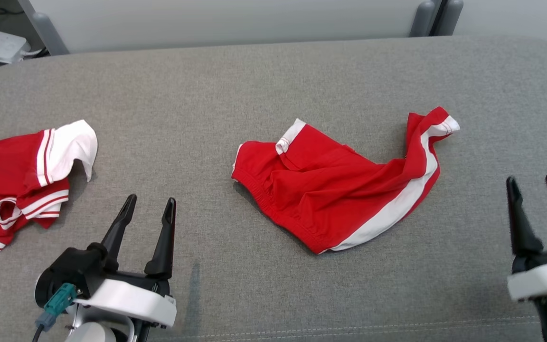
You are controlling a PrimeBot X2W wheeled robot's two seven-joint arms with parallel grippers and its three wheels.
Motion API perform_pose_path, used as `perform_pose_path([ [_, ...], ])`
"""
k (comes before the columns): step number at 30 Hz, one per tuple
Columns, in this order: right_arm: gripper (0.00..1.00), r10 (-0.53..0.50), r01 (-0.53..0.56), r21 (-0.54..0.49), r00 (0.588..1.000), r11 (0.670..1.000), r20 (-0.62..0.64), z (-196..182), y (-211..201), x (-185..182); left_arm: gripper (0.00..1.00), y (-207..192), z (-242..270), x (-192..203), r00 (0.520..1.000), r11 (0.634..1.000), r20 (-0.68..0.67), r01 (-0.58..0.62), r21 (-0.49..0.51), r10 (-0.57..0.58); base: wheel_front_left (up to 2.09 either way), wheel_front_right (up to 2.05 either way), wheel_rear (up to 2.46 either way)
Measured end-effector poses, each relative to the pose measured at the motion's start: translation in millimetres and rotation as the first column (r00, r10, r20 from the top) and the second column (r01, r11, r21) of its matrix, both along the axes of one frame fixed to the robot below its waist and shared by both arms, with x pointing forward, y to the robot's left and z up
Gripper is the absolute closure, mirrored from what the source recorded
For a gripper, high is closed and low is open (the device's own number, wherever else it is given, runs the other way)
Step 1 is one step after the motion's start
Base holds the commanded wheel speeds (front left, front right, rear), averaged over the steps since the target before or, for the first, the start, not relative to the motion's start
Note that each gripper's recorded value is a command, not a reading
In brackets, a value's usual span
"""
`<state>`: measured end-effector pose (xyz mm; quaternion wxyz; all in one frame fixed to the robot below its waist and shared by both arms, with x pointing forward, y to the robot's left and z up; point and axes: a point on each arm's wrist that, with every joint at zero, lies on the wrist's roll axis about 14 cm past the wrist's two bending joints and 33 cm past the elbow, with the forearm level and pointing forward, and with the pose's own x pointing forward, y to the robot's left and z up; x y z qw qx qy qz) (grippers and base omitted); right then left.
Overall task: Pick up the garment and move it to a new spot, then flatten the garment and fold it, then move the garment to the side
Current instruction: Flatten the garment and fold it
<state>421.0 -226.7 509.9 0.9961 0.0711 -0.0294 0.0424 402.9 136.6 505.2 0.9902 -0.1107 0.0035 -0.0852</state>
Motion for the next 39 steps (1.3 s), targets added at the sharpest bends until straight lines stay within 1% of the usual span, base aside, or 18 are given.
perform_pose_path([
  [1,0.00,-0.003,0.003,-0.004,1.000,1.000,-0.003,-2.3,2.9,-7.0,0.00,0.1,0.9,-1.9,1.000,1.000,0.001,-0.002,0.000,0.002,0.00,0.00,0.00],
  [2,0.00,-0.004,0.004,-0.007,1.000,1.000,-0.015,-8.6,11.7,-24.3,0.00,2.3,-0.2,-10.4,1.000,1.000,-0.006,-0.017,0.002,0.017,0.00,0.00,0.00],
  [7,0.00,-0.013,0.013,0.001,1.000,1.000,-0.021,-11.9,18.1,-41.4,0.00,5.2,-2.8,-24.0,0.999,1.000,-0.021,-0.030,0.005,0.030,0.00,0.00,0.00],
  [17,0.00,-0.010,0.010,0.012,1.000,1.000,-0.014,-10.5,23.0,-43.9,0.00,7.5,2.3,-28.9,0.999,1.000,-0.024,-0.023,0.015,0.023,0.00,0.00,0.00],
  [24,0.00,-0.013,0.013,0.011,1.000,1.000,-0.023,-13.5,22.1,-43.4,0.00,1.4,-1.8,-29.2,0.999,1.000,-0.041,-0.002,0.014,0.003,0.00,0.00,0.00],
  [26,0.00,-0.014,0.014,0.010,1.000,1.000,-0.026,-14.4,21.5,-42.9,0.00,-6.0,-5.9,-31.3,0.998,1.000,-0.062,0.026,0.012,-0.025,0.00,0.00,0.00],
  [27,0.00,-0.015,0.015,0.009,0.999,1.000,-0.029,-15.5,21.2,-41.9,0.00,-24.6,-12.7,-36.7,0.991,0.995,-0.096,0.098,0.001,-0.098,0.00,0.00,0.00],
  [29,0.00,-0.015,0.015,0.006,0.999,1.000,-0.034,-17.1,20.9,-40.3,0.00,-54.9,-20.7,-46.0,0.969,0.979,-0.136,0.204,-0.028,-0.206,0.00,0.00,0.00],
  [30,0.00,-0.014,0.014,0.004,0.999,1.000,-0.038,-18.7,20.9,-39.6,0.00,-72.9,-23.8,-51.3,0.952,0.964,-0.152,0.262,-0.047,-0.267,0.00,0.00,0.00],
  [34,0.00,-0.015,0.015,-0.002,0.999,1.000,-0.052,-23.9,20.2,-35.2,0.00,-132.7,-35.4,-67.2,0.862,0.887,-0.207,0.447,-0.118,-0.462,0.00,0.00,0.00],
  [36,0.00,-0.015,0.015,-0.004,0.999,1.000,-0.047,-22.8,19.6,-30.0,0.00,-151.8,-44.1,-70.1,0.817,0.851,-0.236,0.507,-0.139,-0.526,0.00,0.00,0.00],
  [39,0.00,-0.022,0.021,-0.017,0.999,1.000,-0.047,-23.4,16.2,-24.4,0.00,-170.7,-60.2,-67.5,0.765,0.816,-0.283,0.552,-0.173,-0.578,0.00,0.00,0.00],
])
